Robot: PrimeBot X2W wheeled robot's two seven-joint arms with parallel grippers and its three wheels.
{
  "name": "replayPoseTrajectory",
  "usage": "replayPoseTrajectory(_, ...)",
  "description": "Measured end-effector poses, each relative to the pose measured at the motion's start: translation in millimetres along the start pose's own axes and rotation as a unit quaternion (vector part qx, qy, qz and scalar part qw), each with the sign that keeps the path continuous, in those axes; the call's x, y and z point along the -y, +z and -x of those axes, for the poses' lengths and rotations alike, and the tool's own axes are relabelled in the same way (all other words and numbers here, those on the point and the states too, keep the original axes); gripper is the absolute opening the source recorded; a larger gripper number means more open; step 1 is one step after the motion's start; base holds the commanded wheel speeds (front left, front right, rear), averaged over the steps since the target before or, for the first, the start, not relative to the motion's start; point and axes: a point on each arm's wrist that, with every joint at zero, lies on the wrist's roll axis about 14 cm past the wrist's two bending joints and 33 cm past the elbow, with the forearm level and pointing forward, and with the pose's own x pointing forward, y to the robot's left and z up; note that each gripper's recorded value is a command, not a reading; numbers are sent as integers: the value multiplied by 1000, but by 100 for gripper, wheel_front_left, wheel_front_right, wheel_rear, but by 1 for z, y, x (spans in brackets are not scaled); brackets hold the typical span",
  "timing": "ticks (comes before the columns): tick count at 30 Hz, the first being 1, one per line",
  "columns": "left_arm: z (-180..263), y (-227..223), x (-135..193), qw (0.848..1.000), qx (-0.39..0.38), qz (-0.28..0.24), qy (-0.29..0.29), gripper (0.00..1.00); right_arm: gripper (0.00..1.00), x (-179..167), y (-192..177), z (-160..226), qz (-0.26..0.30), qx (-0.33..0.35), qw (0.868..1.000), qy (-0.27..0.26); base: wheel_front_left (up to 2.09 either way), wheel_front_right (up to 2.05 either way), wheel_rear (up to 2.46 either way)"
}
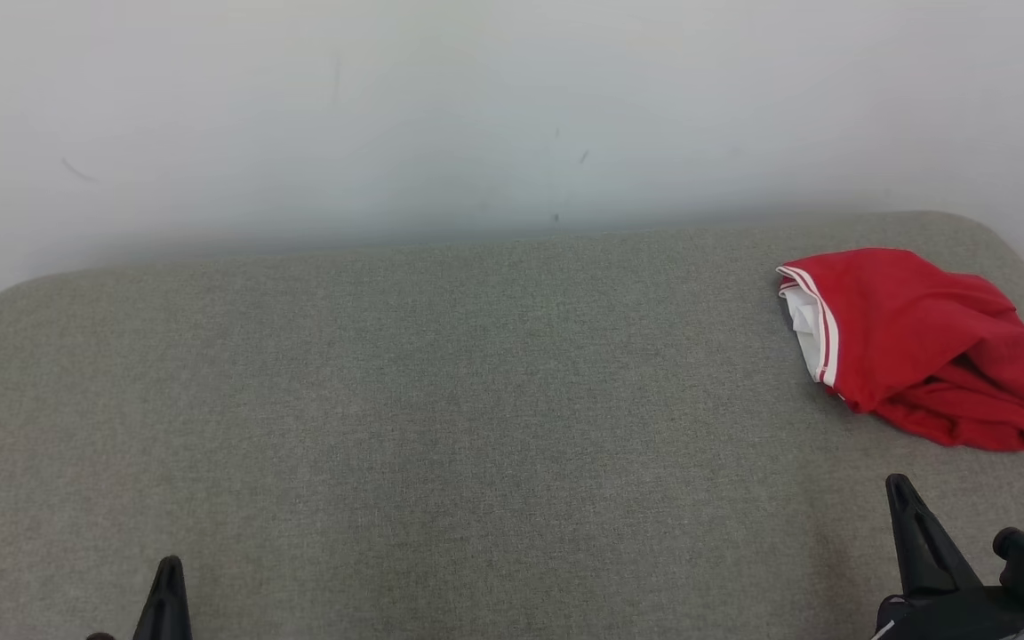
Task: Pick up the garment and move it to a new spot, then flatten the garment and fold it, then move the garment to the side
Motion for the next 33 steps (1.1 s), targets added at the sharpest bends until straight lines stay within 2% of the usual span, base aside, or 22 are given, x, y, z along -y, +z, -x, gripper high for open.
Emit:
replayPoseTrajectory(18, -1, -17, -11, 990, -48, 134, 26, 0, 0, 6, -7, -6, -117, -27, 992, -27, 0, 0, 0)
replayPoseTrajectory(33, -8, -21, -12, 963, -66, 257, 37, 0, 0, 6, -14, -12, -226, -44, 972, -40, 0, 0, 0)
